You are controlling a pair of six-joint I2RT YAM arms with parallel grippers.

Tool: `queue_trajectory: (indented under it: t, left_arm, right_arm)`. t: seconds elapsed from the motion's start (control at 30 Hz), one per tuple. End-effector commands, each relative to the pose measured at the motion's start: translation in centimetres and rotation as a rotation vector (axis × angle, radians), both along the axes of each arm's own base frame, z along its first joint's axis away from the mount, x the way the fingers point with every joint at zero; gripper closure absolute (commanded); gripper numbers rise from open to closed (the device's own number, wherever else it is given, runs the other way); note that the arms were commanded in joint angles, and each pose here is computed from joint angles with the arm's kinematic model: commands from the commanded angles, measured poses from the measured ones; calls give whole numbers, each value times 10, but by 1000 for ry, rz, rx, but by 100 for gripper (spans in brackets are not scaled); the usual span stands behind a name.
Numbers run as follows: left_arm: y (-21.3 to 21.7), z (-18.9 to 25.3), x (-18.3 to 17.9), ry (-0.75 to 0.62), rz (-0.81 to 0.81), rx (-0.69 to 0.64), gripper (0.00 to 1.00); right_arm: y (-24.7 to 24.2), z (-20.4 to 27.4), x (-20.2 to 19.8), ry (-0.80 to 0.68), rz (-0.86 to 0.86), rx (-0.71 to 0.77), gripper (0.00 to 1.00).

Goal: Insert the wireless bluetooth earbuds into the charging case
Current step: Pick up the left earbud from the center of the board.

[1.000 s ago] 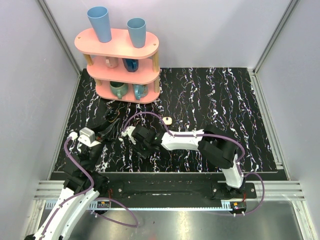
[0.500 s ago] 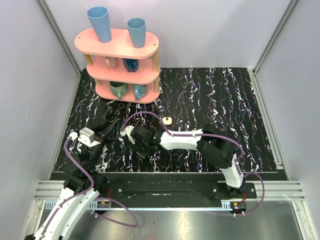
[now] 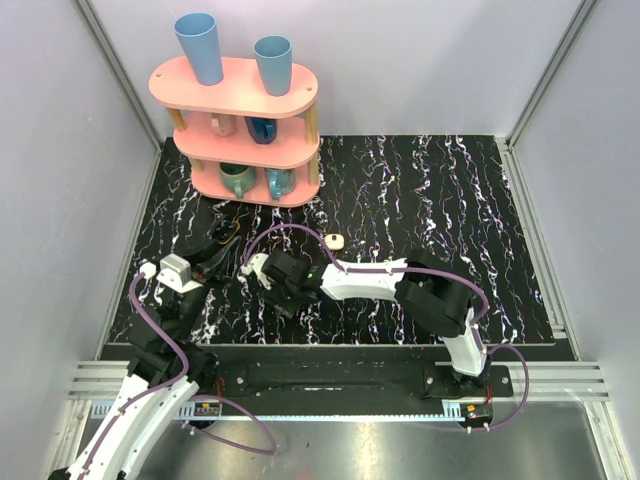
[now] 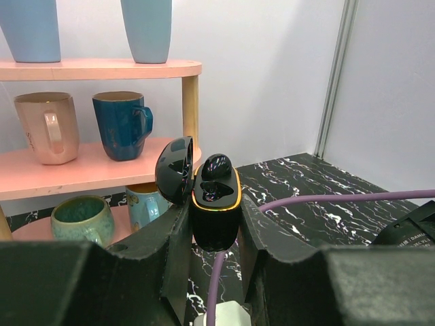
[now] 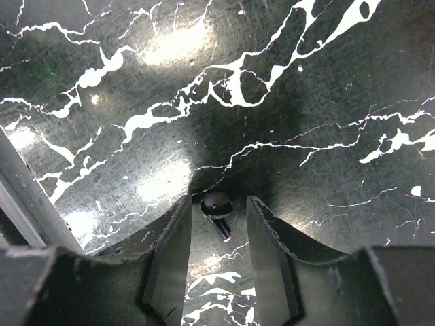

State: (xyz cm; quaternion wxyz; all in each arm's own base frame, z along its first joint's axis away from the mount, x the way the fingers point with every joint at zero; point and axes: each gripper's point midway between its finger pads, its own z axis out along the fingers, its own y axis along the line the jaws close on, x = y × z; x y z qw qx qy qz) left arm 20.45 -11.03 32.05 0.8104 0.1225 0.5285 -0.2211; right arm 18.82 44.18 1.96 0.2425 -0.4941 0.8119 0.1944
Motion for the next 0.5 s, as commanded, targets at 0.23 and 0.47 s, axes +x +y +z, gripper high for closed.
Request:
queue_trajectory:
  t: [0.23, 0.47]
  left_arm:
    - [3, 21, -5, -54, 2, -25, 100]
    - [3, 22, -5, -56, 2, -28, 100]
  right_arm:
    - [-17, -7, -10, -17, 81, -67, 56]
    - [-13, -9, -12, -11, 80, -65, 56]
